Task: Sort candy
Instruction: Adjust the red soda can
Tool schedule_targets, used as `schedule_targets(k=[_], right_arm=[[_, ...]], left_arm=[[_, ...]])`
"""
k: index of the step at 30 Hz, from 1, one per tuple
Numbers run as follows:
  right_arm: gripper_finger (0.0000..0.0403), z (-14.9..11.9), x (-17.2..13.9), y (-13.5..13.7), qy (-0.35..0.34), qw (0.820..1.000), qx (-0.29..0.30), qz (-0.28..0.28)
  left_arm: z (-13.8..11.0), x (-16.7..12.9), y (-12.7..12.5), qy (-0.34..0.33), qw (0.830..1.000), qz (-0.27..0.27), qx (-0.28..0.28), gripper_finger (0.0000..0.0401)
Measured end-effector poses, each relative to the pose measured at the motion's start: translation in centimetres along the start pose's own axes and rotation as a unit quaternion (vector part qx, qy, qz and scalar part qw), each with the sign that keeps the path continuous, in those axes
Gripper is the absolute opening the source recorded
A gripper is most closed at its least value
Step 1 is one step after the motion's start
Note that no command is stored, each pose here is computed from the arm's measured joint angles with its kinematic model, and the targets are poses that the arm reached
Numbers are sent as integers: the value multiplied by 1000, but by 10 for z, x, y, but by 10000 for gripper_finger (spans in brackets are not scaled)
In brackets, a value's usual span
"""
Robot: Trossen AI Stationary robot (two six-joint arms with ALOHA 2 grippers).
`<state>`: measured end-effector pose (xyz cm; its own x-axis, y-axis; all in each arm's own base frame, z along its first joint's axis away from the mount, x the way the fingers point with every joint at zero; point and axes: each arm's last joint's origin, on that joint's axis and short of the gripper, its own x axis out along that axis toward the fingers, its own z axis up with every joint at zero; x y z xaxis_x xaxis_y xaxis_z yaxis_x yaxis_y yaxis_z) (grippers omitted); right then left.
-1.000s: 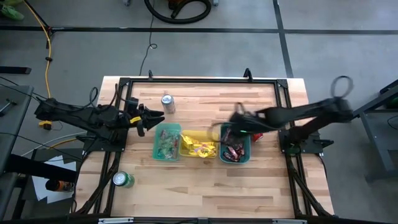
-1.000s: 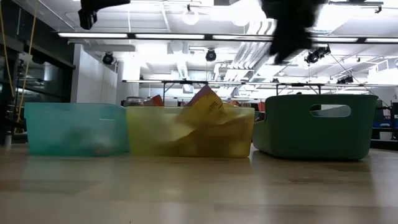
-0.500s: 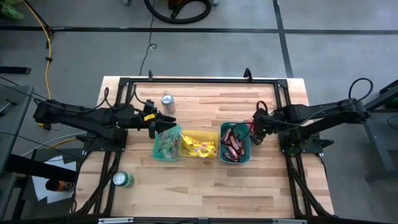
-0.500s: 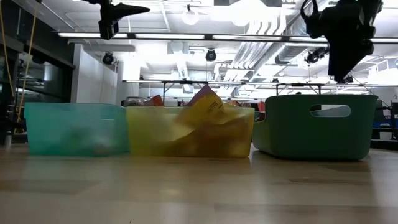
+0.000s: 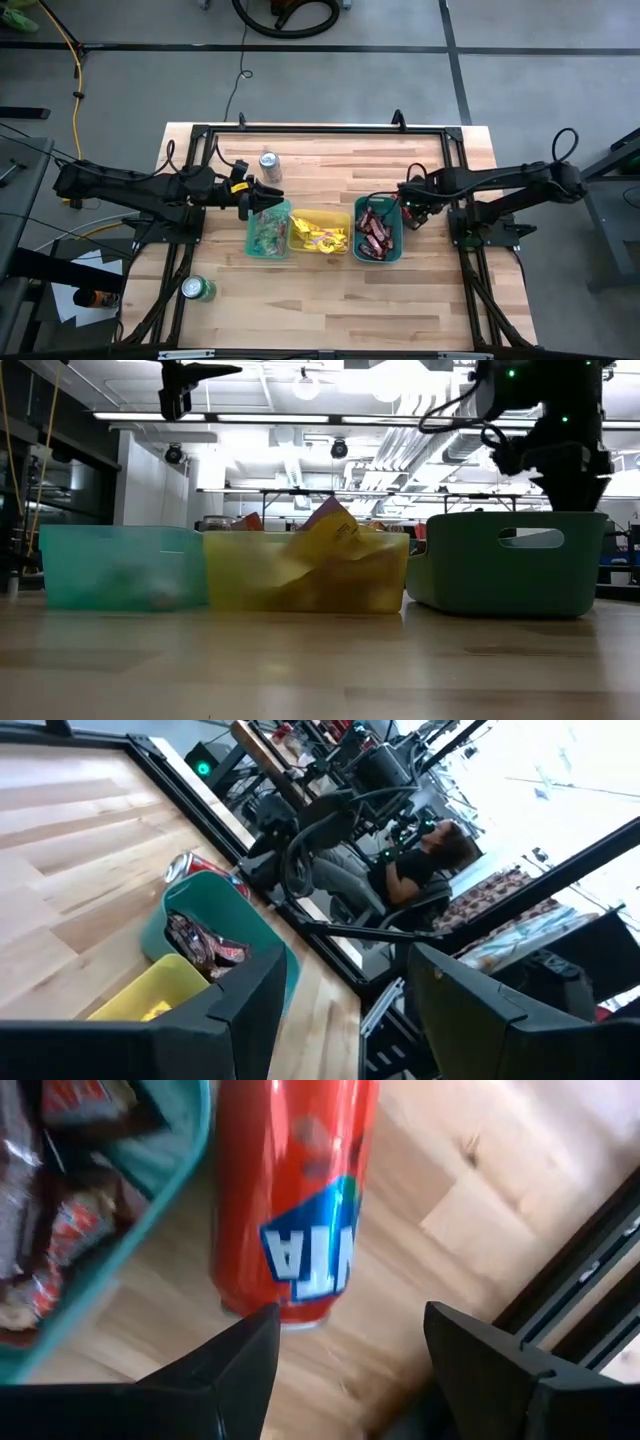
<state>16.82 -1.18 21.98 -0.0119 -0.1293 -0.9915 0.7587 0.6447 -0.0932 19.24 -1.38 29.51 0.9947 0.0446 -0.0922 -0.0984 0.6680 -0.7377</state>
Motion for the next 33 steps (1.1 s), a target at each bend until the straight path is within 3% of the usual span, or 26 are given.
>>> schedule_targets(k=[10,18,25,29,33], right_arm=[[245,4,20,8,-9,997,-6,74],[245,-2,37,3,-10,999,11,51],[245,1,38,4,-41,998,-37,43],[245,4,38,5,-60,997,-11,41],[245,7,39,4,-72,996,-24,39]], left_arm=[[0,0,0,0,1000,0,-8,200],[0,0,0,0,1000,0,-8,200],[0,0,0,-1,1000,1,-8,200],[0,0,0,-1,1000,1,-8,200],[0,0,0,-1,1000,1,-8,200]])
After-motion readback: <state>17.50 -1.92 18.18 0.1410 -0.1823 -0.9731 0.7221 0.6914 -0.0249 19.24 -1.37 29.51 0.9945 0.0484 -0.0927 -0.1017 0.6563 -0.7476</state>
